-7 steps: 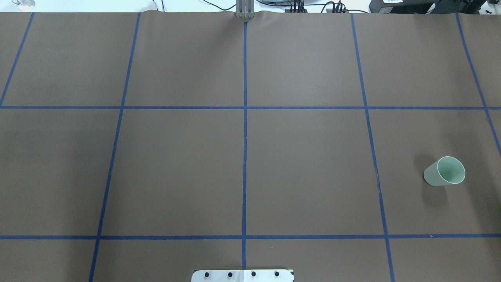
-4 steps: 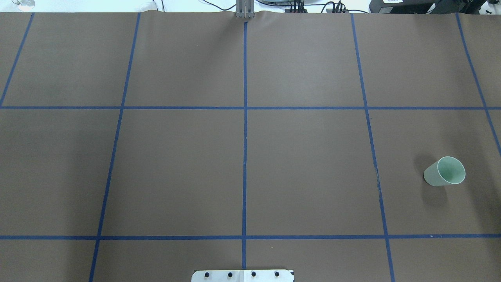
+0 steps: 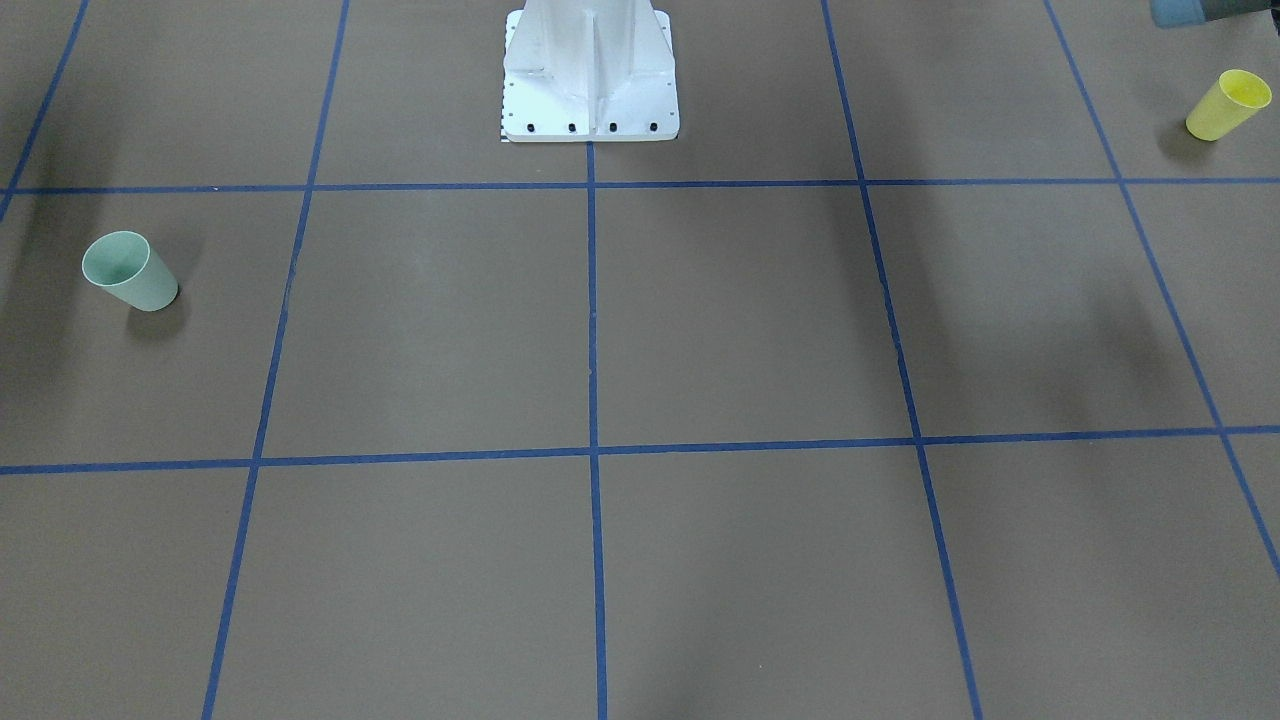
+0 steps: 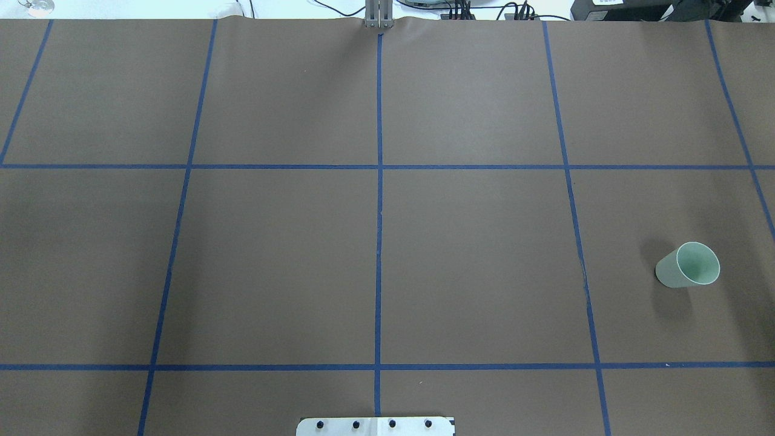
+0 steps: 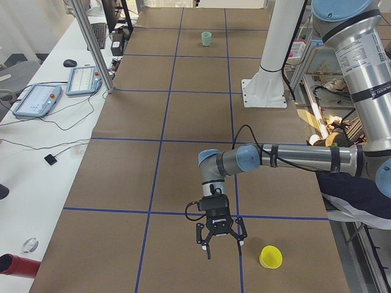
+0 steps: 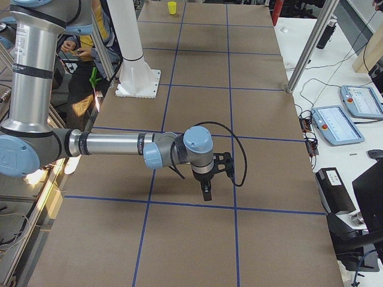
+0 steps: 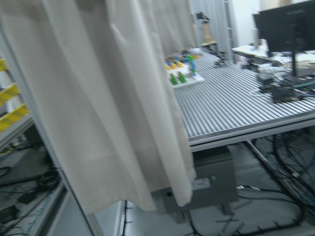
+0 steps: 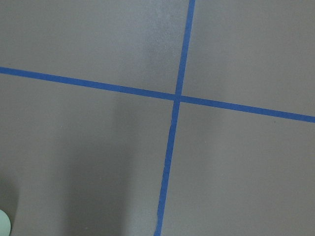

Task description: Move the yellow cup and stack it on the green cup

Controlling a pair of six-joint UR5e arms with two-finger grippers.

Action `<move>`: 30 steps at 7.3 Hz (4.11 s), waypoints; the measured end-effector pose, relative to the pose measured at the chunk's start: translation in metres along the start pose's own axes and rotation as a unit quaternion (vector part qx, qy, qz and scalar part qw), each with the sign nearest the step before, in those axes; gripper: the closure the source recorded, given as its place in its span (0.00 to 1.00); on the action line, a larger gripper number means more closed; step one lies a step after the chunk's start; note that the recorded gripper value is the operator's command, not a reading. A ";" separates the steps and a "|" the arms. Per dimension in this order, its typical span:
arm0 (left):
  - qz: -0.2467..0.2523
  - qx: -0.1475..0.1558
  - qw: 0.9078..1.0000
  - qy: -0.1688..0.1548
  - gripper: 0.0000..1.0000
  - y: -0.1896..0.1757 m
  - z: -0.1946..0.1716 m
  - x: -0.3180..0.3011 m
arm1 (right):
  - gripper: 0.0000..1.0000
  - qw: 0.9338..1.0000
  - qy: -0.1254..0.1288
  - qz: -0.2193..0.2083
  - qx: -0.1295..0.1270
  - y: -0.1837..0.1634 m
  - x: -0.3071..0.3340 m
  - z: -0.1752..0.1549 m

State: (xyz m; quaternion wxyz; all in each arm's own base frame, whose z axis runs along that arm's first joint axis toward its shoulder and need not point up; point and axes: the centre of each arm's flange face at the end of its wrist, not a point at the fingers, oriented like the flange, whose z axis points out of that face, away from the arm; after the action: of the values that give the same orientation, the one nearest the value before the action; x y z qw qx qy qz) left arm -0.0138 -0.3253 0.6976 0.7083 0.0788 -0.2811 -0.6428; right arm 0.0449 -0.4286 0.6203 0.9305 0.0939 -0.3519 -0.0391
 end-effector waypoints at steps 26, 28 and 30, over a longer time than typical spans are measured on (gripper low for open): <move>-0.125 0.019 0.948 -0.293 0.00 0.242 0.105 -0.024 | 0.00 0.999 -0.031 0.014 0.016 0.030 -0.010 -0.021; -0.134 0.023 0.943 -0.305 0.00 0.238 0.115 -0.031 | 0.00 0.999 -0.031 0.013 0.019 0.031 -0.011 -0.023; -0.136 0.018 0.938 -0.318 0.00 0.238 0.121 -0.036 | 0.00 0.999 -0.030 0.013 0.021 0.030 -0.012 -0.025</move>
State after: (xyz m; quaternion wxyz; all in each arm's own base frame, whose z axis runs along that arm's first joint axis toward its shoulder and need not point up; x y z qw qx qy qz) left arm 0.1312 -0.2223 0.8994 0.4865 -0.0798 -0.4896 -0.7192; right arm 0.0526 -0.3942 0.6005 0.9178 0.1072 -0.3816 -0.0225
